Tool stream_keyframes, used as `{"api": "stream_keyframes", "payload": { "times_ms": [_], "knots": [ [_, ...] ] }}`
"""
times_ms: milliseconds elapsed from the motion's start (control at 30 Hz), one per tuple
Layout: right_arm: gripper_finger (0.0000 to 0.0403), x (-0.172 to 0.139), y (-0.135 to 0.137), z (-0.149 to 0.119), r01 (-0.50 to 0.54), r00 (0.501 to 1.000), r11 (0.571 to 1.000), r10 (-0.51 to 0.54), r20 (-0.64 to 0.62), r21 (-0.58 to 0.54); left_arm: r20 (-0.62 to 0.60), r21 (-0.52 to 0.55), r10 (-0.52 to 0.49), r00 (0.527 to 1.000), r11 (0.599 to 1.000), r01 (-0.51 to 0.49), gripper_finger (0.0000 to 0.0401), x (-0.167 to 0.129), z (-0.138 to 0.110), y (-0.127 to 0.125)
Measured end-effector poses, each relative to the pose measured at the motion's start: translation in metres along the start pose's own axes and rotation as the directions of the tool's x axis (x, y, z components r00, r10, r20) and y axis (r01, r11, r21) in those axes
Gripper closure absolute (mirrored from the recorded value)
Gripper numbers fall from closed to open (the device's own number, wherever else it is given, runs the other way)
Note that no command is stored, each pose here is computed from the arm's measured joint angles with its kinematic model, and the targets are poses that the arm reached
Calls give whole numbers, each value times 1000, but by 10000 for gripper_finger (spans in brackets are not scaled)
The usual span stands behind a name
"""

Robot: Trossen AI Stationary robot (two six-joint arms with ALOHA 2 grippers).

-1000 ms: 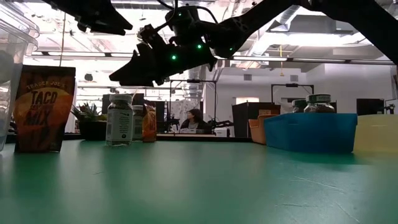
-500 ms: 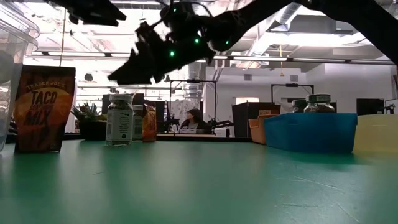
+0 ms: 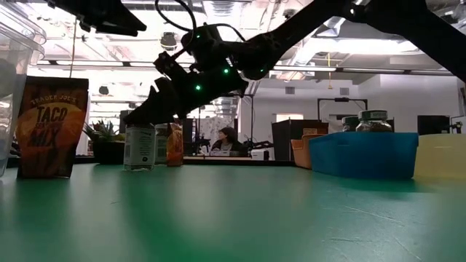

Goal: Sort spices by type
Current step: Put the left white seasoning bottle into the yellow bin

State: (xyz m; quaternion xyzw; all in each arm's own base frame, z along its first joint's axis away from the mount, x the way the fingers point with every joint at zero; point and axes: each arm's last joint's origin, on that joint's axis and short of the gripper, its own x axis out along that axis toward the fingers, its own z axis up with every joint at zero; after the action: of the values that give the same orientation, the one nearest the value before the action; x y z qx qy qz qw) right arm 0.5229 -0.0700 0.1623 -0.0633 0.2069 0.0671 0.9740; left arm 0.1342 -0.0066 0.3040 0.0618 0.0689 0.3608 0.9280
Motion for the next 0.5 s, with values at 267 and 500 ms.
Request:
{"api": "stream_keyframes", "payload": {
  "times_ms": [267,500],
  "knots": [
    [93,3,0,-5,-1,1000,1000,1,-8,8,0,13,2,1000,1000,-2,138,0,0,0],
    [152,0,-5,-2,9,1000,1000,-9,1,12,0,5,2,1000,1000,-2,138,0,0,0]
  ]
}}
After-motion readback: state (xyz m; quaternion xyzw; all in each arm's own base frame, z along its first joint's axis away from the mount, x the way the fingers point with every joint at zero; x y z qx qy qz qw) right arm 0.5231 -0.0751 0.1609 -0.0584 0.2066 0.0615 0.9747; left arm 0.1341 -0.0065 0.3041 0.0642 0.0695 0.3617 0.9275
